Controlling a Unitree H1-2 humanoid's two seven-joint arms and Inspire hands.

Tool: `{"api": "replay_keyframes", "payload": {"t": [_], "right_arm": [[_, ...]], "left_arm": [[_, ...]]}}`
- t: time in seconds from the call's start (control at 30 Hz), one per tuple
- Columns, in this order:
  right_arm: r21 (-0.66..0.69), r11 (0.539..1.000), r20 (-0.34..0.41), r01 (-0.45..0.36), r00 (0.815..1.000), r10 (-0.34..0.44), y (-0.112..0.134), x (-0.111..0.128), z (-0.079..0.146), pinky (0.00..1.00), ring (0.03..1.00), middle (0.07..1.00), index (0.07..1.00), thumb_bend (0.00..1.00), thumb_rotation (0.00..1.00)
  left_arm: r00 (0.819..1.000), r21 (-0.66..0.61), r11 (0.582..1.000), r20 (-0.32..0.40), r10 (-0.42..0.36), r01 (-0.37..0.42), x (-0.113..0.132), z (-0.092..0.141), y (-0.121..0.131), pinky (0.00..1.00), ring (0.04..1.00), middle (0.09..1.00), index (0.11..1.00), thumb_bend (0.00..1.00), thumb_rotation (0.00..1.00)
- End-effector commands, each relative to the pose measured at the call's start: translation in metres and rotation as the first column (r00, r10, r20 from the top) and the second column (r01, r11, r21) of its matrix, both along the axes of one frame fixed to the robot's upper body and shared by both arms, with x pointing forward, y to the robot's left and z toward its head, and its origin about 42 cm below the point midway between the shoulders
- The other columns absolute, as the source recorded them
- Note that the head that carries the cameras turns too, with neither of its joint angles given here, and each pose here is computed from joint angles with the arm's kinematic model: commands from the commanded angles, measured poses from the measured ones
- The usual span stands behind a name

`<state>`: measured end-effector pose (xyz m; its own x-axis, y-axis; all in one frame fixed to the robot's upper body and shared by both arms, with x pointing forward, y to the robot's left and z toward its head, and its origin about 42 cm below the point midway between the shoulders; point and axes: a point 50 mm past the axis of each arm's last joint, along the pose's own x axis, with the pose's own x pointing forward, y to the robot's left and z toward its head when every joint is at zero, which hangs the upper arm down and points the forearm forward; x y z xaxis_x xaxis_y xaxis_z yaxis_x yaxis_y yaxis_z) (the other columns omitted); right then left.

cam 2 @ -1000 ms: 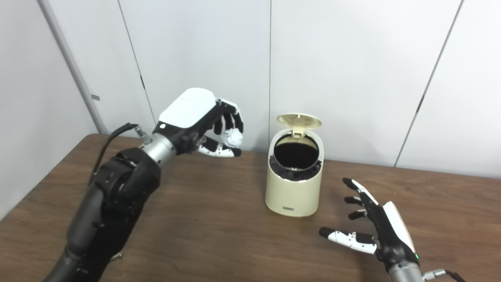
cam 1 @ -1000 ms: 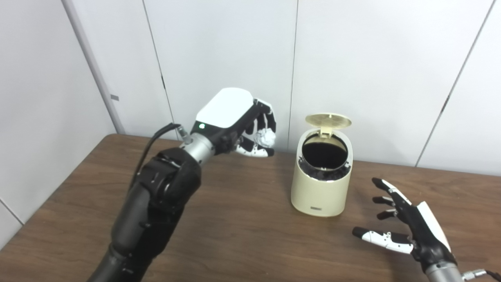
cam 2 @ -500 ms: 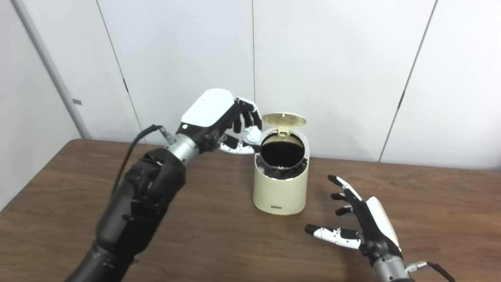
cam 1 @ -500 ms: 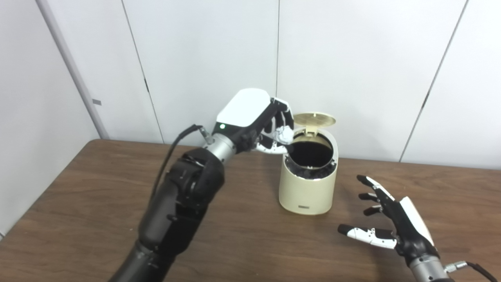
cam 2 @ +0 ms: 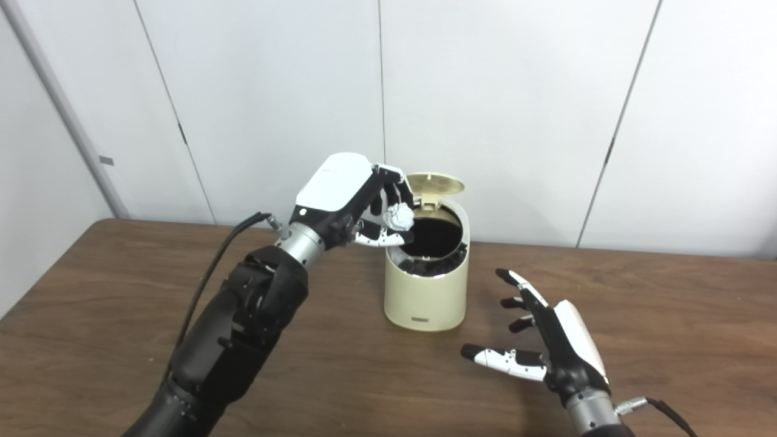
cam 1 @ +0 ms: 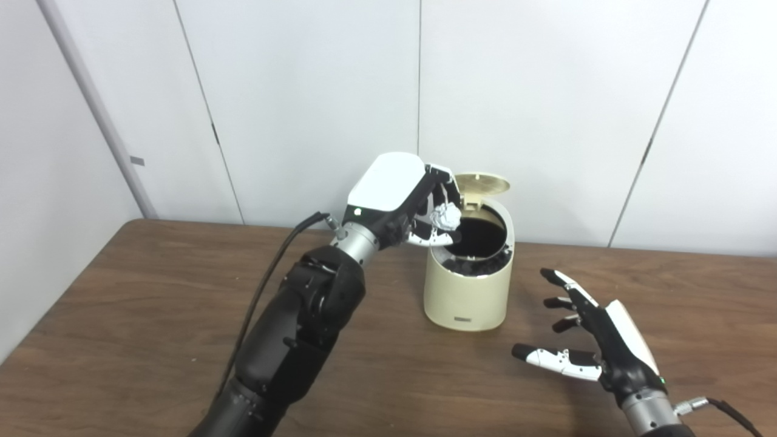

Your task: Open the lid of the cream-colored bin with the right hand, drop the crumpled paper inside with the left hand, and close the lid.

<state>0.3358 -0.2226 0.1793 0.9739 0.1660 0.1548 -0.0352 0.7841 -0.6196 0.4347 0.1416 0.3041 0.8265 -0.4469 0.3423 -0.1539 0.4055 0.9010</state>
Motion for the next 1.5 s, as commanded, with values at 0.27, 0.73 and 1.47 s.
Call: {"api": "replay_keyframes", "payload": {"t": [0.27, 0.73, 1.47], "right_arm": [[0.041, 0.999, 0.073, 0.007, 0.997, -0.010, 0.004, 0.002, 0.022, 0.61, 0.802, 0.915, 0.890, 0.72, 0.42], [0.035, 0.999, 0.078, 0.010, 0.997, -0.013, 0.007, 0.000, 0.020, 0.59, 0.787, 0.907, 0.884, 0.71, 0.40], [0.057, 0.998, 0.078, 0.005, 0.997, -0.009, 0.006, -0.003, 0.018, 0.60, 0.793, 0.916, 0.881, 0.71, 0.38]], "left_arm": [[0.992, -0.045, 0.999, 0.125, -0.015, 0.021, 0.013, 0.013, -0.015, 0.31, 0.363, 0.491, 0.533, 0.50, 0.00], [0.974, 0.005, 1.000, 0.226, -0.026, 0.025, 0.025, -0.006, -0.029, 0.28, 0.350, 0.439, 0.530, 0.50, 0.00], [0.965, 0.094, 0.996, 0.262, -0.013, -0.012, 0.030, -0.012, -0.035, 0.38, 0.392, 0.470, 0.535, 0.50, 0.00]]}}
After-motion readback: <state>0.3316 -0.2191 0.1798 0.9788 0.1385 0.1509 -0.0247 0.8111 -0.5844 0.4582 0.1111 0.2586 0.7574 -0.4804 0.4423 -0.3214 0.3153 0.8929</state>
